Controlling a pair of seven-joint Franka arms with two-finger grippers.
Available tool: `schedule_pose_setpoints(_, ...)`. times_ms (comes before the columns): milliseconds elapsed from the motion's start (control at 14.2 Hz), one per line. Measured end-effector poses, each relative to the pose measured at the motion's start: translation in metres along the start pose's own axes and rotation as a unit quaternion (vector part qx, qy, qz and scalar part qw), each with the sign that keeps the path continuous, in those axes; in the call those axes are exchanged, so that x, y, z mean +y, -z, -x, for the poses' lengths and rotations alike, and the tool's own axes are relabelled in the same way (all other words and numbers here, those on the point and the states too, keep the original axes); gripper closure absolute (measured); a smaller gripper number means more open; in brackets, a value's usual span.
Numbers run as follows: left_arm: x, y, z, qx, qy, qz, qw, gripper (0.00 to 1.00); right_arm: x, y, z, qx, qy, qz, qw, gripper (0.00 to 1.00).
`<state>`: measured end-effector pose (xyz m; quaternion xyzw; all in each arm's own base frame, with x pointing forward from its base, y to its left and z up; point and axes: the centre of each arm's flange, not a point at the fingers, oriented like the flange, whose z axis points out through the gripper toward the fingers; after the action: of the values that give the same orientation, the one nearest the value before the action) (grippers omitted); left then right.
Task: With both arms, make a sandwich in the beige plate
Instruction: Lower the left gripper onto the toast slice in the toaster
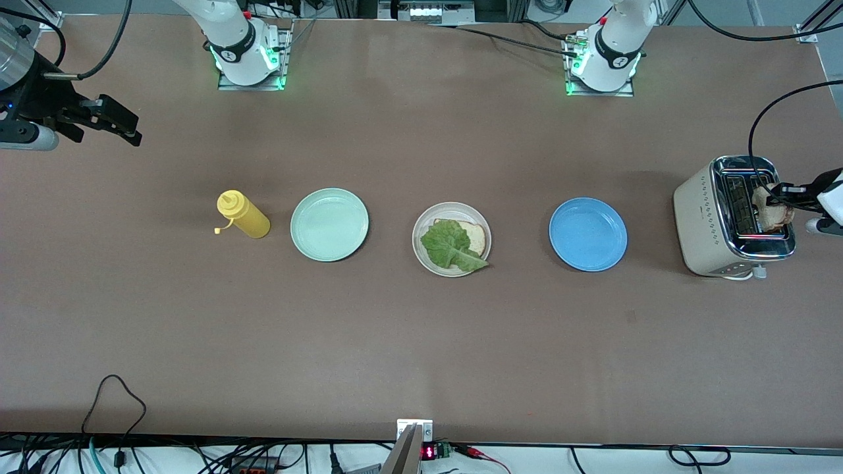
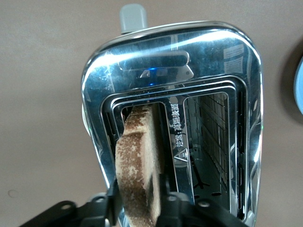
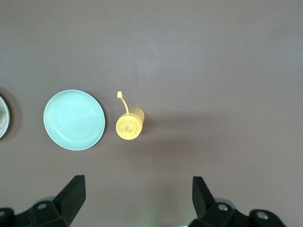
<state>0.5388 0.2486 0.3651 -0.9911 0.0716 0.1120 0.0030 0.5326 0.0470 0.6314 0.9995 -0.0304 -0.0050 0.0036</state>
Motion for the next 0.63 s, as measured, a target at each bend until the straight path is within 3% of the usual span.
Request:
schedule_pose_setpoints(141,0.001,0.000,-0.001,0.000,-0.001,0.000,1.000,0.85,0.006,0.002,-0.003,0.011,-0.007,-0.001,1.000,0.00)
schedule_pose_setpoints(211,0.002,0.001,-0.001,0.001,-0.002,0.000,1.000,0.87,0.012,0.002,-0.005,0.013,-0.013,-0.001,1.000,0.00)
schedule_pose_setpoints(634,0.002,0.030,0.004,0.005,-0.010,-0.003,1.000,0.87,0.018,0.002,-0.006,0.016,-0.018,0.000,1.000,0.00)
